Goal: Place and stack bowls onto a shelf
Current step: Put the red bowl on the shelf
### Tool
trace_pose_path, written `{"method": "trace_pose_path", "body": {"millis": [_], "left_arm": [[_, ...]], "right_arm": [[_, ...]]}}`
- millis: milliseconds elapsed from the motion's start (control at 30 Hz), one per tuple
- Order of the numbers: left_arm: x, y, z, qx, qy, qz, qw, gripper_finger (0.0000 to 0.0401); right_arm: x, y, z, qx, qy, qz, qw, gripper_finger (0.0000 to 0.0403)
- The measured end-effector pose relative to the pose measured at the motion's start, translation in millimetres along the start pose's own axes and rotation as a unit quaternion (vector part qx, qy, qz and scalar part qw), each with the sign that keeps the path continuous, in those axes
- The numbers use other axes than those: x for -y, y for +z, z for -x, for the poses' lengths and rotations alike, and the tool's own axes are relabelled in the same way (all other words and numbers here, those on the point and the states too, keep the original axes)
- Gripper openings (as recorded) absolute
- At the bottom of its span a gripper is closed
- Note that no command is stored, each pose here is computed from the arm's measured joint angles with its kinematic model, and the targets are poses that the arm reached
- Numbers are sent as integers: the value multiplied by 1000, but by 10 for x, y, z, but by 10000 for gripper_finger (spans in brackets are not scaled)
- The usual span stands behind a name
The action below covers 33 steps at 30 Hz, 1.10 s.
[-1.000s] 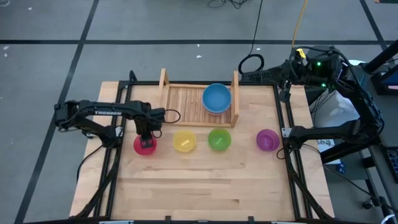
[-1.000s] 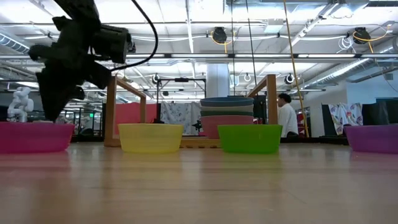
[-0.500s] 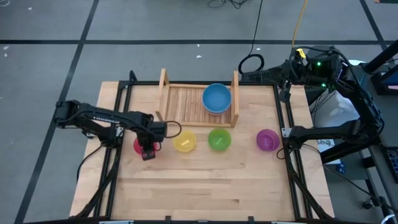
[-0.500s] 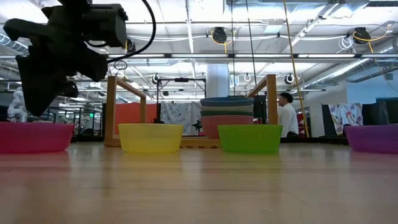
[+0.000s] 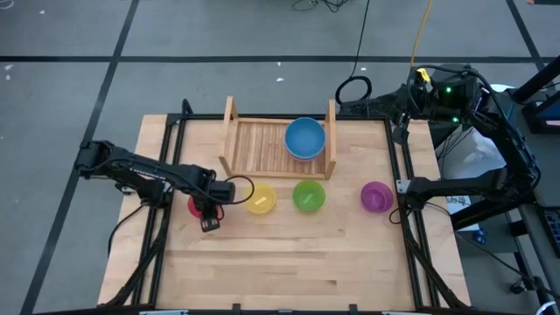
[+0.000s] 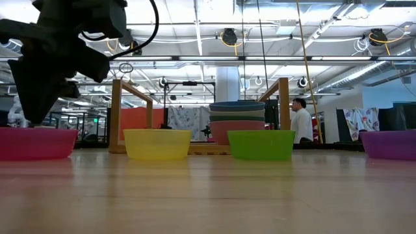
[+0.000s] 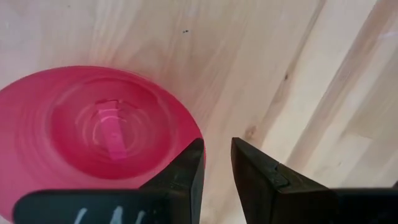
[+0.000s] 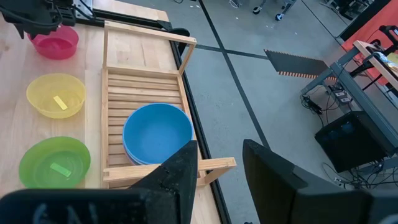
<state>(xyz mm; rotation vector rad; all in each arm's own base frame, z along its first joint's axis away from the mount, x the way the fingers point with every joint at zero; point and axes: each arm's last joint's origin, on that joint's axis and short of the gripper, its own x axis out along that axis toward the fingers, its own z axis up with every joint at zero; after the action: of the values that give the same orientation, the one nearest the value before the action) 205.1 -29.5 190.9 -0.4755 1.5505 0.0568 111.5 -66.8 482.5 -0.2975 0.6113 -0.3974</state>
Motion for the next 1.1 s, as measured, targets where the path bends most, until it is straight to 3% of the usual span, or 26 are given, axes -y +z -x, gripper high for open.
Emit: {"method": "trace_pose_path", "body": {"millis": [300, 533, 833, 1033, 1100], "left_arm": [[15, 7, -40, 11, 39, 17, 999, 86], [14, 57, -126, 28, 32, 30, 999, 86], [-93, -43, -289, 13, 53, 93, 994, 83], [-95, -45, -283, 14, 57, 97, 994, 15], [-96, -45, -281, 17, 59, 110, 992, 11]], "right_arm": [[0, 0, 0, 0, 0, 1, 1000, 121], [0, 0, 0, 0, 0, 1, 1000, 121], [1, 0, 0, 0, 0, 1, 1000, 121], [8, 17, 0, 9, -4, 1, 1000, 121], [11, 22, 0, 11, -6, 1, 1000, 121]]}}
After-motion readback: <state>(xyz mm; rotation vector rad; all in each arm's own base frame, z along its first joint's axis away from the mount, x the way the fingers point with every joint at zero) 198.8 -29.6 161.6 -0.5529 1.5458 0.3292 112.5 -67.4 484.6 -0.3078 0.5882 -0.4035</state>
